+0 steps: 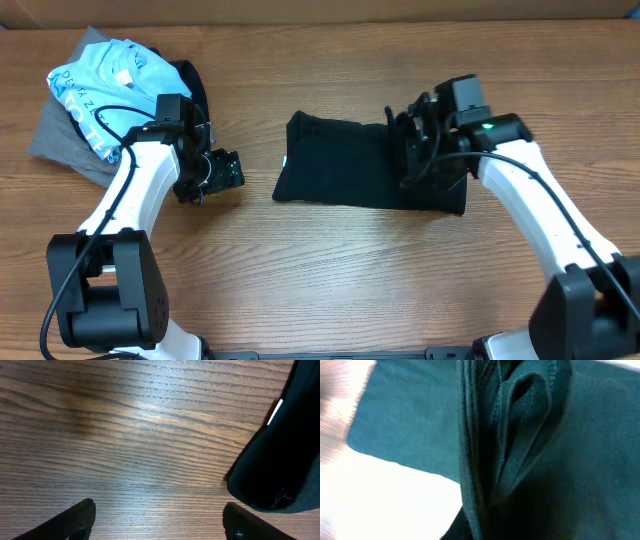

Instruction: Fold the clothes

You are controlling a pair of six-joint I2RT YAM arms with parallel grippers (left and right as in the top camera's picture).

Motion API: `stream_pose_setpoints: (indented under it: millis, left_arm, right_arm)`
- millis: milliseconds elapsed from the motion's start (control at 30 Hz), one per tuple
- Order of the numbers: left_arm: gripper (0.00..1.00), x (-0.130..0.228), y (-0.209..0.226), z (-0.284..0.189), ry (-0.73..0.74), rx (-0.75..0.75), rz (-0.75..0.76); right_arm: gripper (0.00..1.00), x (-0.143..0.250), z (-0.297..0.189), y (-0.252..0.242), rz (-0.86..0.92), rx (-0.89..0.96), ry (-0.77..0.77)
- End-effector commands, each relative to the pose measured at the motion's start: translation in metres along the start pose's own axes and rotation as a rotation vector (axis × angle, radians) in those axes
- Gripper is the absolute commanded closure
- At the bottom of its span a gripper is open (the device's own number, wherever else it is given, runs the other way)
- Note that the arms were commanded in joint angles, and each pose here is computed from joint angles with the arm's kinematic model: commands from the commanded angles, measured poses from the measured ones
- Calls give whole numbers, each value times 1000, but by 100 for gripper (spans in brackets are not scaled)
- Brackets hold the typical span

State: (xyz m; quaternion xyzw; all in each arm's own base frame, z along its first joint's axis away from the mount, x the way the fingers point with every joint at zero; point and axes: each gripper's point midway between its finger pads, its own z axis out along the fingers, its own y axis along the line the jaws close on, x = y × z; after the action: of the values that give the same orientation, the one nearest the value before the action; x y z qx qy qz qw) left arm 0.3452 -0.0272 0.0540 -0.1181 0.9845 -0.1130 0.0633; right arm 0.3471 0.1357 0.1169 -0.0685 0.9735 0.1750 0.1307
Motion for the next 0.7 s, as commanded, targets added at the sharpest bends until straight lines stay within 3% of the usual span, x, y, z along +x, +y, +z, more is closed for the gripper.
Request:
stream_pose_setpoints:
  millis: [0,167,500,667]
  left_arm:
    - [14,0,1,0,-5,-2,23]
    - [3,-3,-2,0,-17,10,27]
    - [0,-29,-41,-3,-129,168,147]
    - [0,-27,-57,10,-106,217,172]
  right_arm:
    - [63,11,19,-1,-6,29,57]
    - [41,0,11,-17,54,90,18]
    - [37,-16,-19,-40,136,101,-62]
    - [35,-12,-20,-35,166,47,-44]
